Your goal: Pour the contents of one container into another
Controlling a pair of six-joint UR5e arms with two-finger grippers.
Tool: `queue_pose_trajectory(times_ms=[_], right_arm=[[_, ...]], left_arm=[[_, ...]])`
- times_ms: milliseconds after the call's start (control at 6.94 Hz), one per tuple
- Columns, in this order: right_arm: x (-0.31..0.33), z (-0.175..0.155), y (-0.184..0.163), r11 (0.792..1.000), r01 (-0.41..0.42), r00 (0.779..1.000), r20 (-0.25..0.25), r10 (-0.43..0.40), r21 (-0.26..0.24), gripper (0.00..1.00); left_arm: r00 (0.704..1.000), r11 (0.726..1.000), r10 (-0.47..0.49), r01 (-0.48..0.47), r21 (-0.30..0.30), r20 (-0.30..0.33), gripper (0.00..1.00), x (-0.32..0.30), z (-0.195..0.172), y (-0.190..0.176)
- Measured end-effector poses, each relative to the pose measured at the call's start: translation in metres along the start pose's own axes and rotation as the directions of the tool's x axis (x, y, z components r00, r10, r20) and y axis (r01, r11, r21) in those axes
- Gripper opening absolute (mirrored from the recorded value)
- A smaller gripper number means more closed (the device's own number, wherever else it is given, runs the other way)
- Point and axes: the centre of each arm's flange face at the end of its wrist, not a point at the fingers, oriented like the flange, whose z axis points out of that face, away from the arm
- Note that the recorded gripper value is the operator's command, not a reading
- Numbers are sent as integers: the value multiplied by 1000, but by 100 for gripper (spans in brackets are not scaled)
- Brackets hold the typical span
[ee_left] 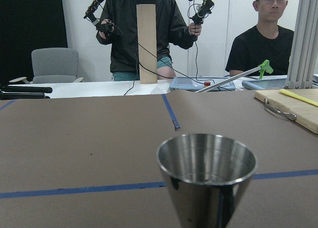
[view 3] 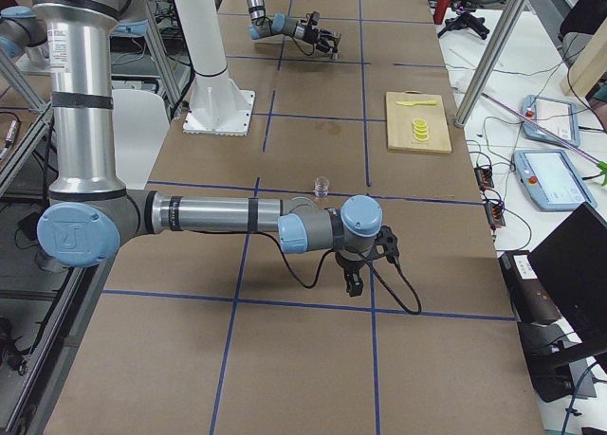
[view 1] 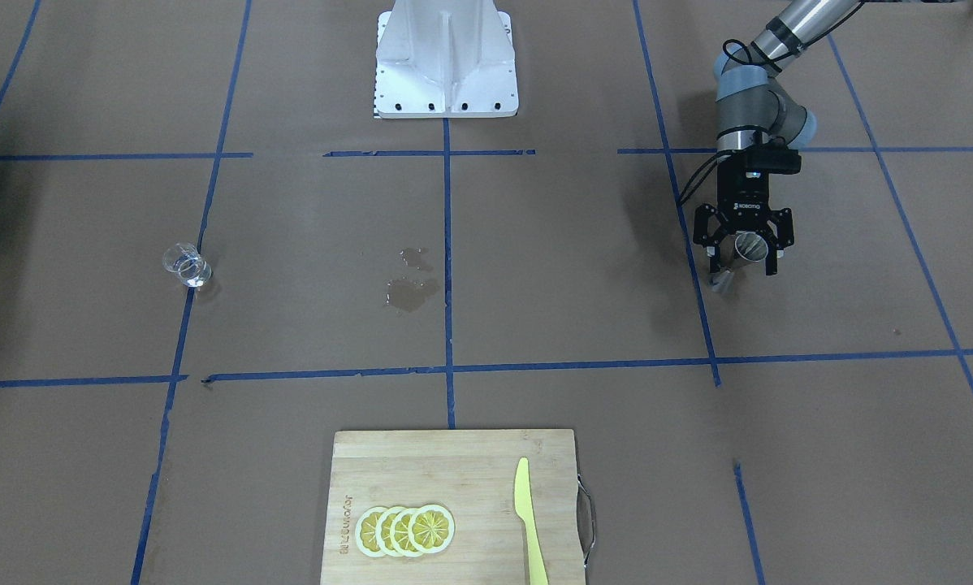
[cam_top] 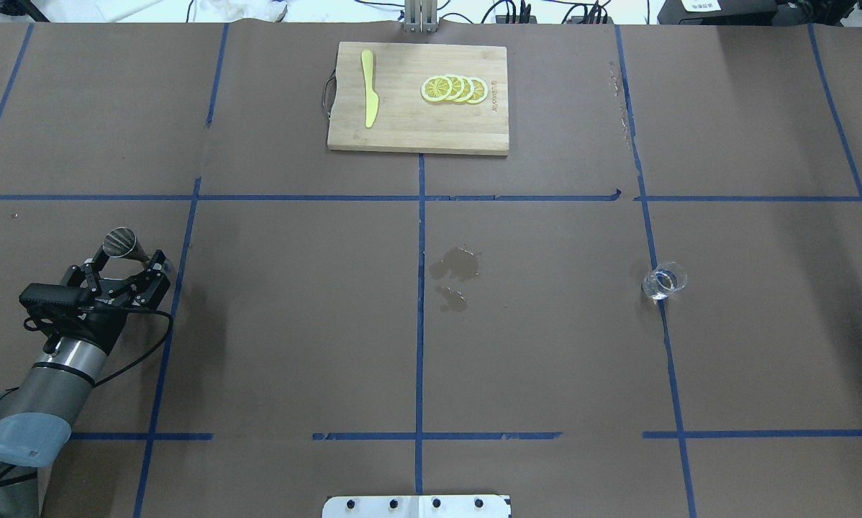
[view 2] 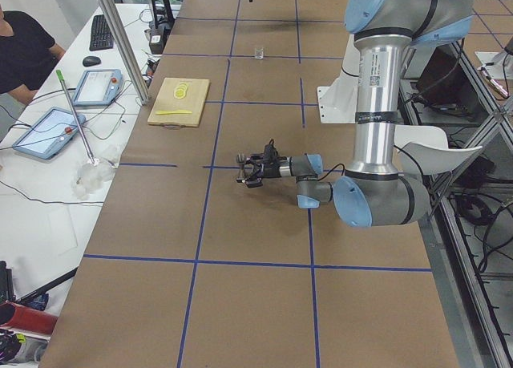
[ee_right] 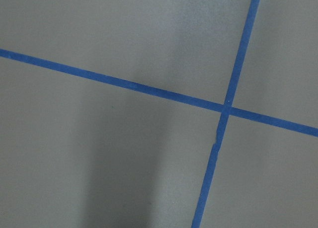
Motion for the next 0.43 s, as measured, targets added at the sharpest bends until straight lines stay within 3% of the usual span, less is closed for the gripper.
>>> queue_pose_trajectory(times_ms=[144,432], right_arm=[[0,0,0,1000,0,1000,0,0,0,100],[0,0,0,1000,0,1000,0,0,1,100]], left_arm=[[1000,1000,-8,8,4,-2,61,5,3,-2],[1000,1000,-9,9,7,-6,17,11,5,-3]])
